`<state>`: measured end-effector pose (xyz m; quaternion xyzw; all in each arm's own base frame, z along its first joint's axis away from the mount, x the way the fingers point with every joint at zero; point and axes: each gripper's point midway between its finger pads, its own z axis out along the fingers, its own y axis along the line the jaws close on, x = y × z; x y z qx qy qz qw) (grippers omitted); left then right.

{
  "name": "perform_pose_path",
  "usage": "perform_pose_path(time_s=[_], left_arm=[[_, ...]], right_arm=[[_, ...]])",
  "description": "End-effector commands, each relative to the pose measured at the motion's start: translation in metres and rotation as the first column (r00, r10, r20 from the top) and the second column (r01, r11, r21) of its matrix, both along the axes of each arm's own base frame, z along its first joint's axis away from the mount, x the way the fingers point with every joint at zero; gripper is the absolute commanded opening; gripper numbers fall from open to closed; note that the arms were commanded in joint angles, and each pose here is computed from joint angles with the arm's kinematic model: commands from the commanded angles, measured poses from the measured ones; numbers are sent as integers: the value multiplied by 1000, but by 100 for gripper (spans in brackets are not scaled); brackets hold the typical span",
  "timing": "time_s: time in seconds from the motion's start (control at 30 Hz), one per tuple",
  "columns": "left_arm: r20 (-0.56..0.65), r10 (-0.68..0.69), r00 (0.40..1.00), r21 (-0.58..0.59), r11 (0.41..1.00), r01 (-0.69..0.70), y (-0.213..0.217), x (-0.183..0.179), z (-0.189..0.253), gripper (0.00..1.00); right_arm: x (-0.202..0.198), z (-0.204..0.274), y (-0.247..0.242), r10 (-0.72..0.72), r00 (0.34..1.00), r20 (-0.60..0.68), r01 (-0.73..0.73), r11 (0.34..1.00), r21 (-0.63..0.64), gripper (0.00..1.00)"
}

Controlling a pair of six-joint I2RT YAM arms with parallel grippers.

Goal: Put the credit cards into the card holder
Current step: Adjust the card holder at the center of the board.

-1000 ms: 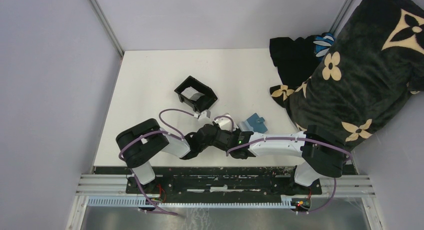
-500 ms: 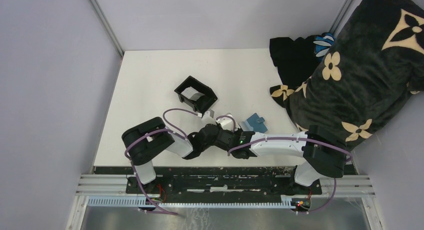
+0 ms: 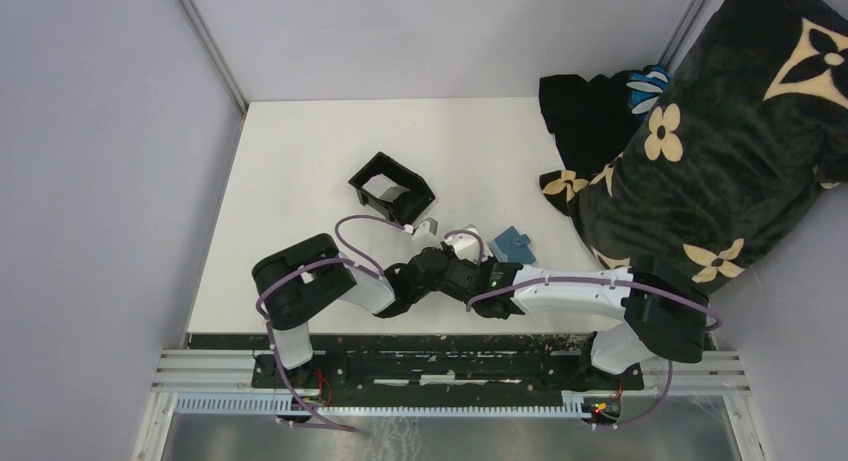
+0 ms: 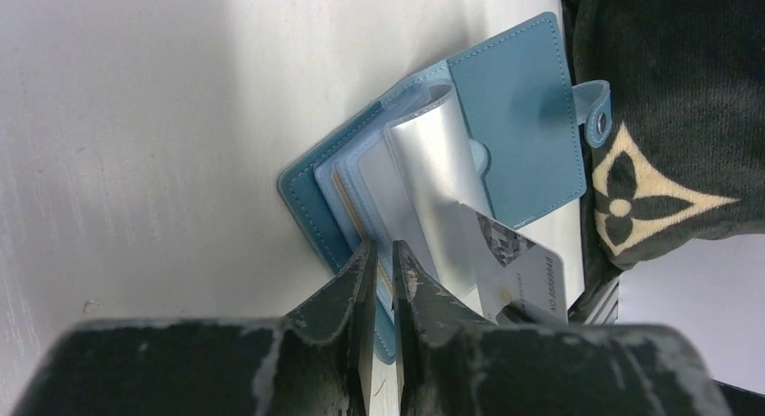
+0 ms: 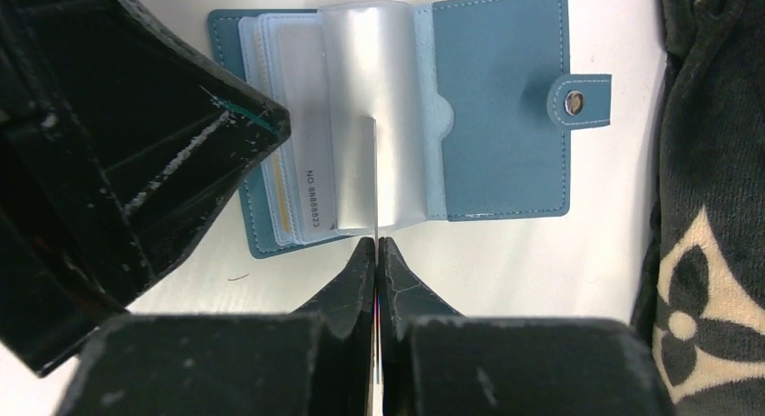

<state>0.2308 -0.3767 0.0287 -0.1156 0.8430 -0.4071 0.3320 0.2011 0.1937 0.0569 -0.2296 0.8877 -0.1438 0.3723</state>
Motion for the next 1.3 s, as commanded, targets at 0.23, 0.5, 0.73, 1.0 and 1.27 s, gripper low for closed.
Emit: perform_pose_path(time_s=[0.23, 0.5, 0.73, 1.0, 1.27], left_arm=[[-17, 57, 998, 52, 997, -56, 4, 5, -11, 17], [-19, 77, 997, 53, 996, -76, 11, 4, -11, 15], [-17, 78, 997, 47, 996, -77, 11, 4, -8, 14], [-17, 77, 997, 48, 996, -76, 12, 3, -8, 12], [-19, 74, 997, 53, 996, -72, 12, 2, -10, 11]], right_arm=[[-3, 15, 8, 24, 1000, -10, -22, 992, 125, 1], [-8, 8, 18, 54, 998, -46, -47, 991, 127, 1], [-12, 8, 28, 81, 995, -58, -72, 987, 145, 1], [-16, 4, 37, 102, 992, -74, -90, 984, 151, 1], [-17, 2, 38, 102, 992, -72, -91, 987, 136, 1]])
